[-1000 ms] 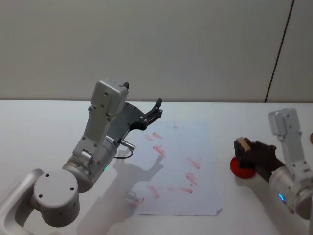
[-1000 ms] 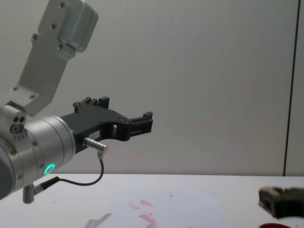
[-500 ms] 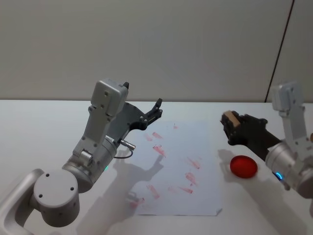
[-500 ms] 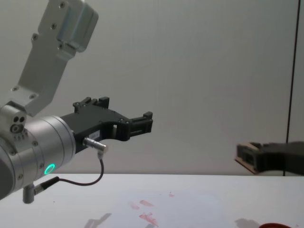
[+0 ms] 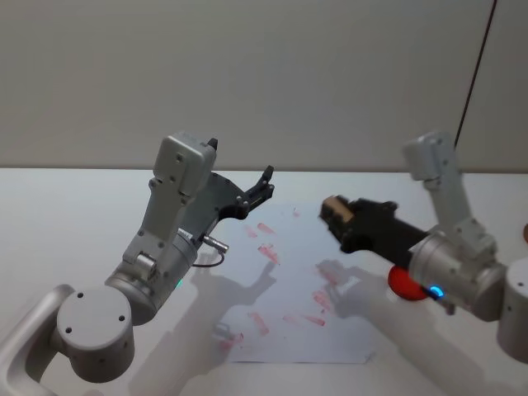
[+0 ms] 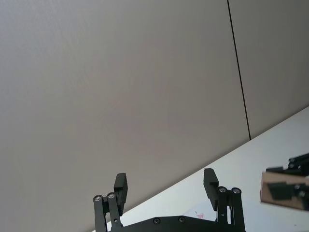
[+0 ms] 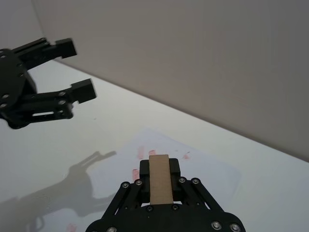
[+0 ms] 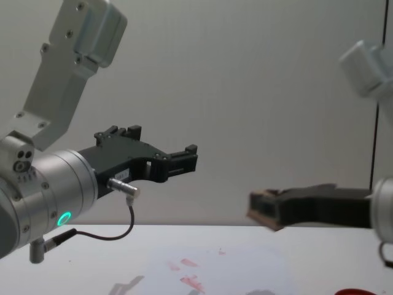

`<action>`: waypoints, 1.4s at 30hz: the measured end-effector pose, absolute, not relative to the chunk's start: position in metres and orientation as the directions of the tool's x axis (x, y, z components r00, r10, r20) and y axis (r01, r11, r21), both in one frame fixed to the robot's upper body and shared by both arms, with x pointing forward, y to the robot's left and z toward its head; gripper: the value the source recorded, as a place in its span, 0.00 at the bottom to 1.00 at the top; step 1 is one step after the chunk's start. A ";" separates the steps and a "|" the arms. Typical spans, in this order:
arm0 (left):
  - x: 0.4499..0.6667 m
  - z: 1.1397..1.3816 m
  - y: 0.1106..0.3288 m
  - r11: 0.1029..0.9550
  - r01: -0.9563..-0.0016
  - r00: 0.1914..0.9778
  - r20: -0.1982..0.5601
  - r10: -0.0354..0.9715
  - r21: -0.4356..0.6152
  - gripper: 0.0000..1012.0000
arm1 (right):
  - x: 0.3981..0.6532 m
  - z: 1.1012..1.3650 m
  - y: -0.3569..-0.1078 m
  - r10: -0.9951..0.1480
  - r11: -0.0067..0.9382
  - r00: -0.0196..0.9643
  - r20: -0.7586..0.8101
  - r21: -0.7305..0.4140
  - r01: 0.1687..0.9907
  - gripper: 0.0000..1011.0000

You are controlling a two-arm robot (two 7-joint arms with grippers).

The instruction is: Use the one hand to pick up the stamp and affix it onto the A4 paper.

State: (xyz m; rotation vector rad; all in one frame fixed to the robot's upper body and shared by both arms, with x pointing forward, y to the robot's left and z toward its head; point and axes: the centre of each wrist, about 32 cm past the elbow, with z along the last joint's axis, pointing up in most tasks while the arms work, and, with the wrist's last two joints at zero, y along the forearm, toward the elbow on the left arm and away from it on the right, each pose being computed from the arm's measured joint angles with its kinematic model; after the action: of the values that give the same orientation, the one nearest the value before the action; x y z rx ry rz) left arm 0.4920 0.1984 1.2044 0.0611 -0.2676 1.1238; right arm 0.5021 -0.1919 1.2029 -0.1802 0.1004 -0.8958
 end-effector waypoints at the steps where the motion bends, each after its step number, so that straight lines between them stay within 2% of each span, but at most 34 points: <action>1: 0.492 1.204 0.198 0.434 -0.897 0.404 0.242 0.882 -0.086 0.99 | 0.504 1.202 -0.188 -0.771 0.625 0.637 -0.015 -0.209 0.752 0.22; 10: 0.492 1.204 0.198 0.434 -0.897 0.404 0.242 0.882 -0.086 0.99 | 0.515 1.190 -0.168 -0.693 0.688 0.721 -0.013 -0.311 0.655 0.22; 17: 0.492 1.204 0.198 0.434 -0.897 0.404 0.242 0.882 -0.086 0.99 | 0.519 1.180 -0.160 -0.668 0.684 0.744 0.012 -0.386 0.619 0.22; 26: 0.492 1.204 0.198 0.434 -0.897 0.404 0.242 0.882 -0.086 0.99 | 0.522 1.166 -0.156 -0.657 0.661 0.753 0.040 -0.449 0.601 0.22; 42: 0.492 1.204 0.198 0.434 -0.897 0.404 0.242 0.882 -0.086 0.99 | 0.526 1.160 -0.152 -0.647 0.652 0.760 0.059 -0.474 0.591 0.22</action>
State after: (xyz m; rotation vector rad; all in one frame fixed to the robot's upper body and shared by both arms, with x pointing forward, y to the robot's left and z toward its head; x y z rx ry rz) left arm 0.4920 0.1984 1.2044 0.0612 -0.2676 1.1237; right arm 0.5262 -0.1516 1.1602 -0.4948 0.1194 -0.7045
